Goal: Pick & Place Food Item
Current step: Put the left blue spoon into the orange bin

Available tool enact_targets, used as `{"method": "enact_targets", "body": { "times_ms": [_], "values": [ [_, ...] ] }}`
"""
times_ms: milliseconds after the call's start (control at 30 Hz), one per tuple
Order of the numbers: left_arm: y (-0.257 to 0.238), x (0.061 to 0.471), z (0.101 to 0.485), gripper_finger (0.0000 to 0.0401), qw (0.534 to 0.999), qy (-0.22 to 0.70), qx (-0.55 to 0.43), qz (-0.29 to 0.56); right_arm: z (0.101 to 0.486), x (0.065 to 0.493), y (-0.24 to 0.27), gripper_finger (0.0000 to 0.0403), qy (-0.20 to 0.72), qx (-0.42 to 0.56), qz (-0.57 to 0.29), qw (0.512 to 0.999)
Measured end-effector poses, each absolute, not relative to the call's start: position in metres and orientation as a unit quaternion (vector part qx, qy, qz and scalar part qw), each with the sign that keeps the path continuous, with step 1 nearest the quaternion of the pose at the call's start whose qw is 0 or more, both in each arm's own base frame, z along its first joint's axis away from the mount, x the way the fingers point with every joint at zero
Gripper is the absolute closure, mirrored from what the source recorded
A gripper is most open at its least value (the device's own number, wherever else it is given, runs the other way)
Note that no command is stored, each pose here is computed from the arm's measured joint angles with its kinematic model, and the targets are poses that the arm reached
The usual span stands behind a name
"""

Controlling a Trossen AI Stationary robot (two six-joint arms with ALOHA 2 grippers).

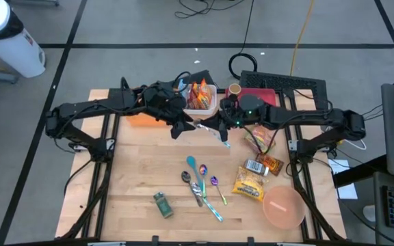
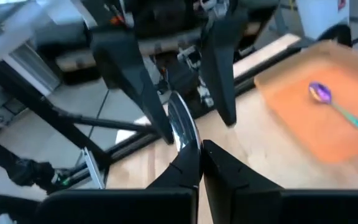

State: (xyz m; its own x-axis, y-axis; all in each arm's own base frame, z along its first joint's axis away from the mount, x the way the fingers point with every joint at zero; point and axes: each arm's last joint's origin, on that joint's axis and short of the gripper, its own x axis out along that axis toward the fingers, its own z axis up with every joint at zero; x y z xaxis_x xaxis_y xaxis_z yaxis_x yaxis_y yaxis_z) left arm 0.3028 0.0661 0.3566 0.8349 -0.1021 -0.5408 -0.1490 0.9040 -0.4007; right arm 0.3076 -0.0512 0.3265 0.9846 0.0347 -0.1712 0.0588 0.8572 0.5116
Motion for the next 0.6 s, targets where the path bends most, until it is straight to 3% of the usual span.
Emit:
{"method": "enact_targets", "body": {
  "times_ms": [400, 600],
  "values": [
    [0.072, 0.323, 0.363, 0.0176, 0.949, 0.198, -0.241, 0.035, 0.354, 0.301, -0.071, 0.0403, -0.053, 0.241, -0.083, 0.966],
    [0.075, 0.336, 0.356, 0.0176, 0.953, 0.184, -0.239, 0.031, 0.356, 0.301, -0.070, 0.0403, -0.068, 0.230, -0.100, 0.966]
  ]
}}
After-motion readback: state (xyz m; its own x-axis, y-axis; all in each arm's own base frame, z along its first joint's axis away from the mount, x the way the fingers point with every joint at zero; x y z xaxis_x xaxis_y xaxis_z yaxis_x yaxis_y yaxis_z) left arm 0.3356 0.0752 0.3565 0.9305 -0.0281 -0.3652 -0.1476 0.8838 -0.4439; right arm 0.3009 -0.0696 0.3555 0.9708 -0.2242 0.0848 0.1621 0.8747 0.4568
